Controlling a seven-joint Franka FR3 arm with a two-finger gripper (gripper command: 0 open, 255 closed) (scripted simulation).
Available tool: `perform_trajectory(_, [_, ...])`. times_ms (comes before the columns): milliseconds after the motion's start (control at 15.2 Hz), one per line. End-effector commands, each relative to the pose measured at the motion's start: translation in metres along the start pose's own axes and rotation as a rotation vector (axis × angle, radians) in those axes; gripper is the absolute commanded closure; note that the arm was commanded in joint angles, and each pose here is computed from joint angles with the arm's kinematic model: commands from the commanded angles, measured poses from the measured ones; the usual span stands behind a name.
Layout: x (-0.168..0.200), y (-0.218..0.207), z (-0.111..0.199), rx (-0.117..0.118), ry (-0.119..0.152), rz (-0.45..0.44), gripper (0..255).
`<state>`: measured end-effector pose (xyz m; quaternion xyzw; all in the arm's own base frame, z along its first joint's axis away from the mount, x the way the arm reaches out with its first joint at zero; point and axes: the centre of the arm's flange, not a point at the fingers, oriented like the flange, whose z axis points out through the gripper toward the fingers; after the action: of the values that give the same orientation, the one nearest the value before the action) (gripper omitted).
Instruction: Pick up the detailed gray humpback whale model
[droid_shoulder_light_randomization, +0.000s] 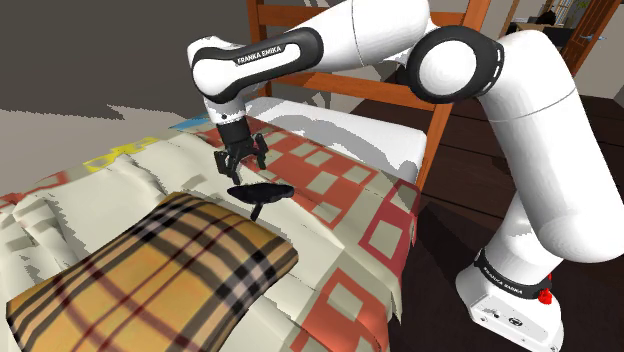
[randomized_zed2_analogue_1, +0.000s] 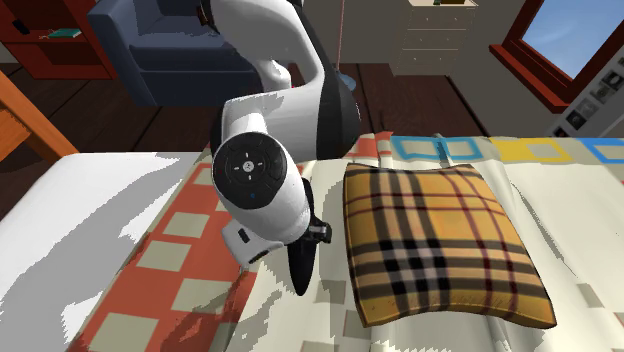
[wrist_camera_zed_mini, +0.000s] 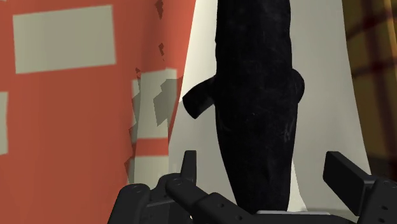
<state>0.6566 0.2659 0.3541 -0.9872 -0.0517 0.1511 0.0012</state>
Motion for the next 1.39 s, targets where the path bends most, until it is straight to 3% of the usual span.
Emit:
perform_trajectory(0, [0.02,-0.011,0.014,0.0,-0.022,-0.004,0])
perform_trajectory(594, [0.032,-0.01,0.052,0.0,-0.022,-0.004,0])
perform_trajectory(660, [0.032,-0.01,0.052,0.0,-0.022,-0.004,255])
perform_trajectory(1320, [0.03,-0.01,0.047,0.0,-0.022,-0.004,255])
